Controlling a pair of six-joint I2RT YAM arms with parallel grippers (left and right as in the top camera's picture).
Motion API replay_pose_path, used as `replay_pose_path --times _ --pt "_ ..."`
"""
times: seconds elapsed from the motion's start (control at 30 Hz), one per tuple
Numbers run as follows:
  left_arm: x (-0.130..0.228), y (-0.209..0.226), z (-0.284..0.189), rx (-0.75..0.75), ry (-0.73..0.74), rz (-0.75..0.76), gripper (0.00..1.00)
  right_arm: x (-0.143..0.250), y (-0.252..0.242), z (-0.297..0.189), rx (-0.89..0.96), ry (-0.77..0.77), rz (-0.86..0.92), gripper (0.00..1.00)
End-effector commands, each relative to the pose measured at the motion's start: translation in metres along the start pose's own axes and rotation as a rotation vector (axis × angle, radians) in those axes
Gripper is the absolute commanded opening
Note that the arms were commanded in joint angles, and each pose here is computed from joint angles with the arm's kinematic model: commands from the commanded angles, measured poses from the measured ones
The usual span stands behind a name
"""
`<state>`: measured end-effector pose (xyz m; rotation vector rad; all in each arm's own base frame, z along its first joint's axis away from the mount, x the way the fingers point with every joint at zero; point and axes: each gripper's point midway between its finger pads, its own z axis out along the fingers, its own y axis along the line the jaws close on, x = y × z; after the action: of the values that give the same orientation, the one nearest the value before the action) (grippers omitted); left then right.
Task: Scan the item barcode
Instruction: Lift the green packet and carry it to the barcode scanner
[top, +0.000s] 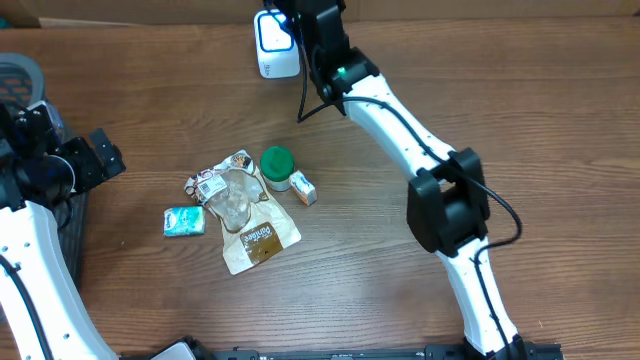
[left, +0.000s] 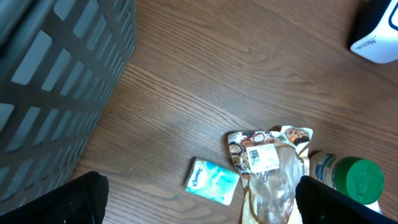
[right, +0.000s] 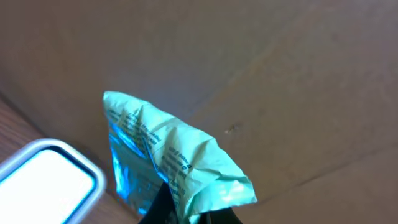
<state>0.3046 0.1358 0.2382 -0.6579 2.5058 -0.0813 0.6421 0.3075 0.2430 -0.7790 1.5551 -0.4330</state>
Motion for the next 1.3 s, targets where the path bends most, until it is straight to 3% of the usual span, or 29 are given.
replay_pose_path --times 0.0,0.33,0.5,0.87,0.97,1.07,1.27 --pt "-0.004 -0.001 -0.004 0.009 -0.016 0.024 1.0 0.006 -0.002 0.011 0.08 -0.008 -0.155 0.04" --pt "-0.004 -0.001 -0.004 0.009 -0.016 0.024 1.0 -0.004 0.025 0.008 0.021 -0.037 -0.337 0.04" --pt "-0.004 -0.001 -0.004 0.009 -0.016 0.024 0.99 0.009 0.049 0.007 -0.093 -0.025 -0.516 0.04" --pt "-0.004 -0.001 -0.004 0.009 -0.016 0.024 0.99 -0.004 0.043 0.004 -0.056 -0.047 -0.561 0.04" --pt "-0.004 -0.001 -0.004 0.009 -0.016 0.024 1.0 -0.021 0.032 -0.005 -0.038 -0.064 -0.53 0.04" --pt "-0.004 -0.001 -0.004 0.009 -0.016 0.024 1.0 -0.042 0.006 -0.021 -0.036 -0.067 -0.373 0.04" --pt "-0.004 -0.001 -0.004 0.009 -0.016 0.024 1.0 -0.095 -0.072 -0.099 -0.099 -0.057 0.03 0.04"
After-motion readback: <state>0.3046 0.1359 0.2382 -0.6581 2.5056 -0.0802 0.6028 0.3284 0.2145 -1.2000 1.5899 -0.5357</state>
